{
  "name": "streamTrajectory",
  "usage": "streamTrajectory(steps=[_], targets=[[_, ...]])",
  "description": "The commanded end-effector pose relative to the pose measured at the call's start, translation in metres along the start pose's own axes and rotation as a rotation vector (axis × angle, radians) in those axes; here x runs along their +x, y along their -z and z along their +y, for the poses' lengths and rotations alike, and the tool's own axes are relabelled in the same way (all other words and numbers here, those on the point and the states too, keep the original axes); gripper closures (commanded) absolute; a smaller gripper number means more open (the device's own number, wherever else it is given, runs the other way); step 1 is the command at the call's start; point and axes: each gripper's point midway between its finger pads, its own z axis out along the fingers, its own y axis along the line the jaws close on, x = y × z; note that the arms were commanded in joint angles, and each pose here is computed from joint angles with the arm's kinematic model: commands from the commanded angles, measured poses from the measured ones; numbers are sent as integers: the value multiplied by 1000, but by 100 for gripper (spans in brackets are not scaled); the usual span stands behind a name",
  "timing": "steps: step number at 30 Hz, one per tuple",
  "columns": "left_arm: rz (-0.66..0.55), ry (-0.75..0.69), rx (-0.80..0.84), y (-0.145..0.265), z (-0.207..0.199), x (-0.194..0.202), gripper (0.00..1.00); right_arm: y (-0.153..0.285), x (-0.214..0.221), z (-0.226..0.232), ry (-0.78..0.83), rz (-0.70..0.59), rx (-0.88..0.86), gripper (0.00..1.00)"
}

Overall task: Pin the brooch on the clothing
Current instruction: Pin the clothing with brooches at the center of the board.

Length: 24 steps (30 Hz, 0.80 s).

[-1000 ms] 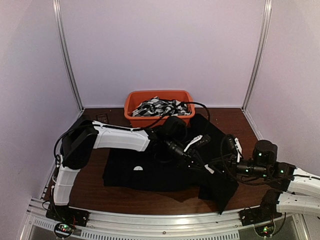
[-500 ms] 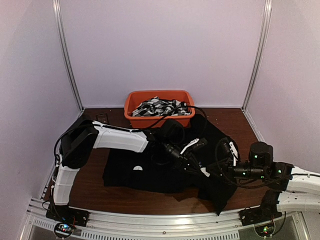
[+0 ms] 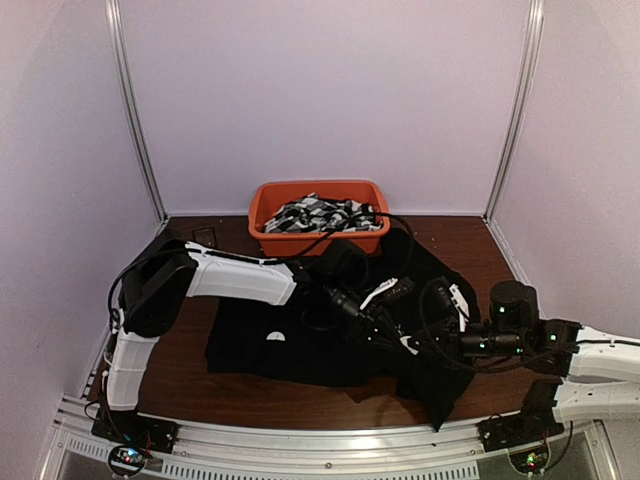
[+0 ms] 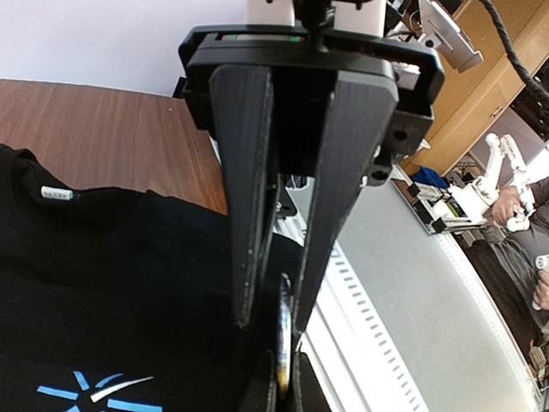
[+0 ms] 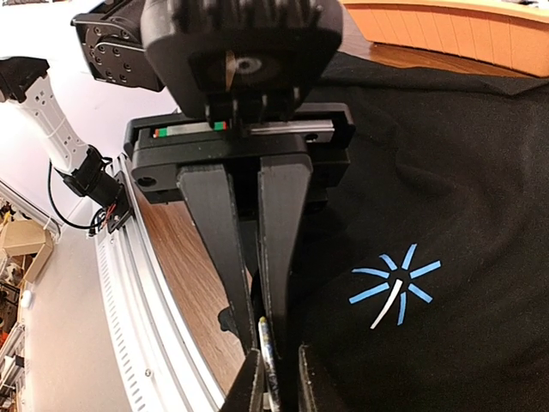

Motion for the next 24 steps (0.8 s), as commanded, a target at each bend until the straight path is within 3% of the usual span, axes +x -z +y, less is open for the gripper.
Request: streamTrajectory(steps=[1, 11, 15, 19, 24], targets=[[-9, -49, 34, 7, -18, -12, 100, 4, -13, 7, 4, -24, -7, 86], [-3, -37, 38, 6, -19, -11, 100, -9, 2, 1, -21, 84, 11, 92], [-3, -64, 37, 6, -19, -11, 100, -9, 4, 1, -21, 89, 7, 92], [-2, -65, 36, 6, -19, -11, 100, -8, 2, 1, -21, 83, 10, 100], [-1, -61, 23, 6, -17, -11, 100, -9, 5, 2, -24, 98, 2, 100]])
